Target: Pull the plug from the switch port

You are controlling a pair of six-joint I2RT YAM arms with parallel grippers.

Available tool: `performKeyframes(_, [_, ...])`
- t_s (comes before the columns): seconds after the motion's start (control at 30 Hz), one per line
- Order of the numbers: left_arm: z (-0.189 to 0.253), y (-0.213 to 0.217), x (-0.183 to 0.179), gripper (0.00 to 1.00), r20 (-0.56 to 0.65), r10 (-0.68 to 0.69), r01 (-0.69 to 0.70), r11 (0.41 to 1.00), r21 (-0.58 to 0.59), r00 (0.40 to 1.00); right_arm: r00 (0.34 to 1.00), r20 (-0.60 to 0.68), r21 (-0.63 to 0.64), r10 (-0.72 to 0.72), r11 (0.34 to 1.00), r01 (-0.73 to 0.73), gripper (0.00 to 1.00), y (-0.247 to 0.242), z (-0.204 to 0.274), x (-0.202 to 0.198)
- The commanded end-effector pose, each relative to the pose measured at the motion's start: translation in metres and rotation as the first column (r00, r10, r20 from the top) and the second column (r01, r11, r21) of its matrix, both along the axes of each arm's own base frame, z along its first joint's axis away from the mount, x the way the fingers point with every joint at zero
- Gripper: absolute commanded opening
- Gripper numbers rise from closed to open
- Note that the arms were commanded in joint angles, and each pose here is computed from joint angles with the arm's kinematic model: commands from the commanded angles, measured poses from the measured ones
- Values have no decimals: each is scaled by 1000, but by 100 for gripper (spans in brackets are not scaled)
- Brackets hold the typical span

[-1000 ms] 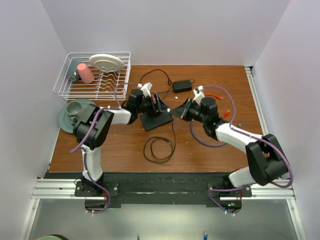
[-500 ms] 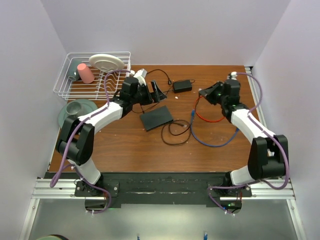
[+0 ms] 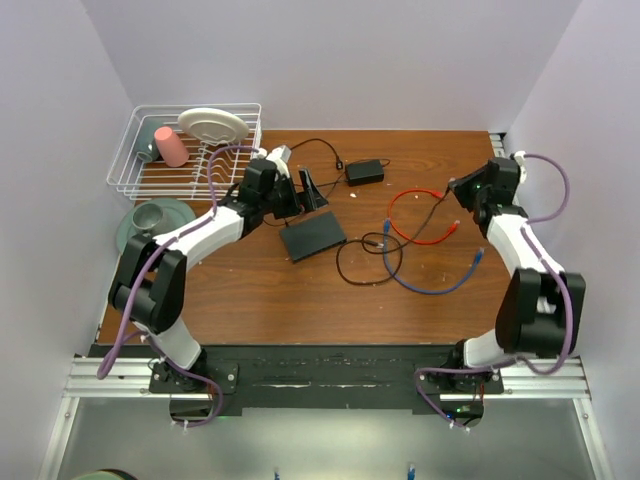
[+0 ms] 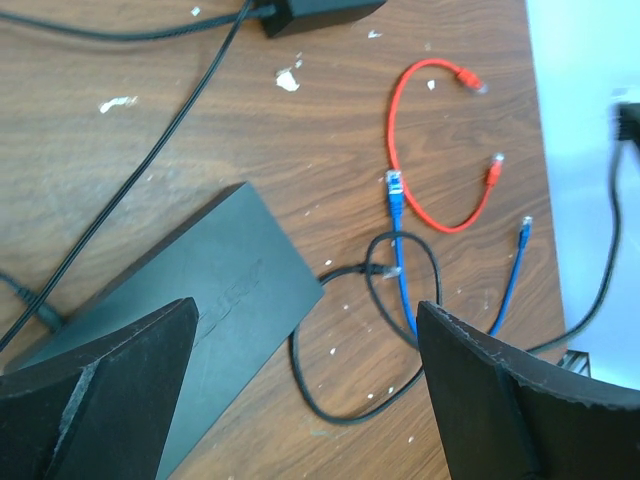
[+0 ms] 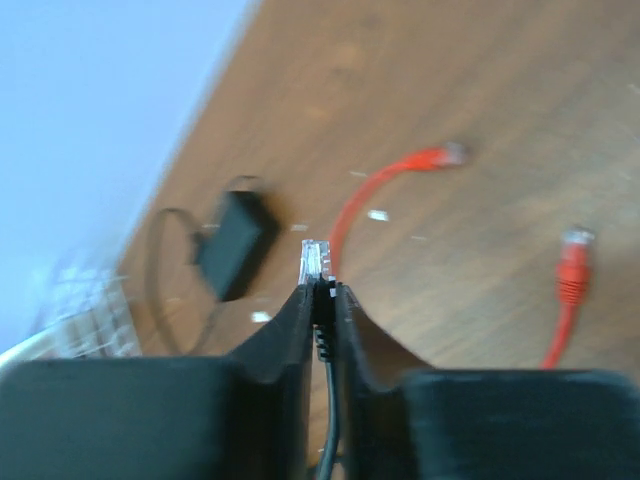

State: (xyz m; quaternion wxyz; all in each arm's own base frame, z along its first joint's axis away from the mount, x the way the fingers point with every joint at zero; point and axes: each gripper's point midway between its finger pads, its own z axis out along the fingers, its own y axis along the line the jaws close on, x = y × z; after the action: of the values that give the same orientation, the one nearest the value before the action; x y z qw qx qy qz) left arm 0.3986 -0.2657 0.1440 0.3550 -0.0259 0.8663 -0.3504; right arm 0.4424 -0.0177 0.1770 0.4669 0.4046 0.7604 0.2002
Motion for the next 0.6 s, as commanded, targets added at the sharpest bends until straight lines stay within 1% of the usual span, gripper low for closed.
performKeyframes(0.0, [13,15,-9,96,23,24,-25,999,32,999,987,-154,-89,-57,995,43,36,-25,-33,8])
performKeyframes(0.03, [13,17,-9,96,29,26,-28,999,47,999,983,-176,-94,-47,995,30,44,-24,-38,7])
performKeyframes(0.1, [13,21,-12,97,27,33,-34,997,65,999,990,-141,-78,-29,997,18,51,-20,-32,9])
performKeyframes(0.13, [12,22,-11,97,29,36,-38,997,74,999,996,-86,-67,-23,998,17,61,-16,-18,14])
performKeyframes(0.17, [13,23,-12,98,26,38,-40,996,75,999,999,-47,-66,-13,998,10,73,-12,-4,15])
performKeyframes(0.2, [14,24,-13,98,26,41,-43,996,76,999,1000,-9,-73,14,997,-14,79,0,12,19])
performKeyframes(0.23, [17,25,-12,98,34,49,-51,996,77,998,1000,-9,-97,25,995,-25,82,4,19,17])
performKeyframes(0.27, [18,25,-13,98,32,49,-52,995,85,998,999,10,-116,47,992,-45,83,12,31,18])
performKeyframes(0.3, [21,27,-14,99,37,55,-58,994,95,998,994,62,-141,92,987,-83,84,32,57,19])
performKeyframes(0.33, [23,31,-11,99,51,77,-83,990,117,996,992,63,-170,110,981,-98,84,38,64,15])
performKeyframes(0.4, [22,34,-14,99,40,87,-92,984,149,995,972,121,-186,201,966,-177,86,75,88,5])
performKeyframes(0.47, [22,38,-16,99,33,103,-108,977,184,994,951,155,-193,267,952,-236,87,99,97,-2])
performKeyframes(0.5, [24,39,-17,99,38,110,-115,975,191,993,935,151,-197,320,937,-289,87,121,95,-9])
performKeyframes(0.57, [21,45,-20,99,37,124,-130,966,224,992,909,143,-239,392,905,-353,87,144,93,-20])
